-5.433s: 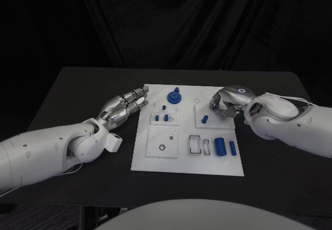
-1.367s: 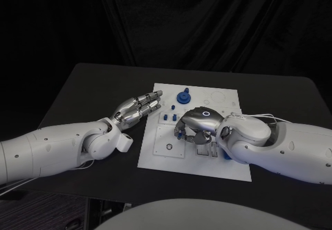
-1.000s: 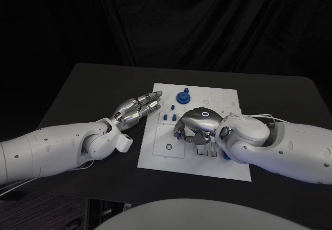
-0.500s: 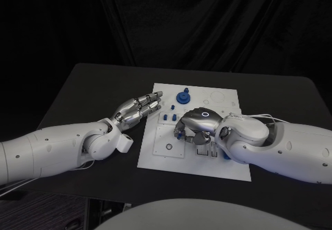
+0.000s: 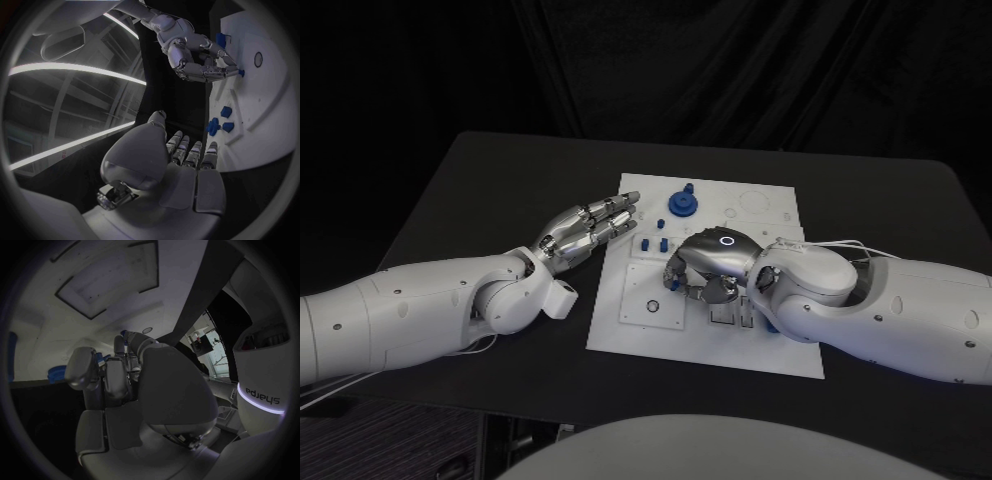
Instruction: Assemble the parts on the task board
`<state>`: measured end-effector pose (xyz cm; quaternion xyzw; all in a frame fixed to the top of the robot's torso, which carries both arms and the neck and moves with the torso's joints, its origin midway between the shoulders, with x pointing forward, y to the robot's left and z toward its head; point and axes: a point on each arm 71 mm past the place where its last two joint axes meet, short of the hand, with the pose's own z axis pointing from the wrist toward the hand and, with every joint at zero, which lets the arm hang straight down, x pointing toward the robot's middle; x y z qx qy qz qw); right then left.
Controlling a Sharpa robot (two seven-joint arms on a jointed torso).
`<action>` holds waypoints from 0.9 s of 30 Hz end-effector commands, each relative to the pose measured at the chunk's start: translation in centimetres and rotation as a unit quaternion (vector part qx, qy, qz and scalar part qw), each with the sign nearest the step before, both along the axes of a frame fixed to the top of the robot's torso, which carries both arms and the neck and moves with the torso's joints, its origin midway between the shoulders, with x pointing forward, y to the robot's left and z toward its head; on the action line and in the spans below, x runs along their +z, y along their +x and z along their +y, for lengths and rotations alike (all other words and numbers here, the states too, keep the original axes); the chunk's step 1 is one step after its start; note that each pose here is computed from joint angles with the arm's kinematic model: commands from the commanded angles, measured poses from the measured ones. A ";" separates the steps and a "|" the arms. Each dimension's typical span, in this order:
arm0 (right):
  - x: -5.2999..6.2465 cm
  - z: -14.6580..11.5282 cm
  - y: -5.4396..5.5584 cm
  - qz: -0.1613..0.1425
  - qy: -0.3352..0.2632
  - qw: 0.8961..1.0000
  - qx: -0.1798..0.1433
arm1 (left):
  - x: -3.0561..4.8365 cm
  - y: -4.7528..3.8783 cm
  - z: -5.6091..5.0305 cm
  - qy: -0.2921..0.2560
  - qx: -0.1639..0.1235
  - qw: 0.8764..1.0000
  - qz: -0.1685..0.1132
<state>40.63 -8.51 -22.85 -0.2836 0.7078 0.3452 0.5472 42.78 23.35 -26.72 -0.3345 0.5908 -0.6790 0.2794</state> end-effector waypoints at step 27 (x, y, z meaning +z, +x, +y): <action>-1.1 0.2 -0.1 0.029 -0.059 0.998 -0.014 | 0.22 -0.13 -0.1 -0.022 -0.006 1.000 -0.015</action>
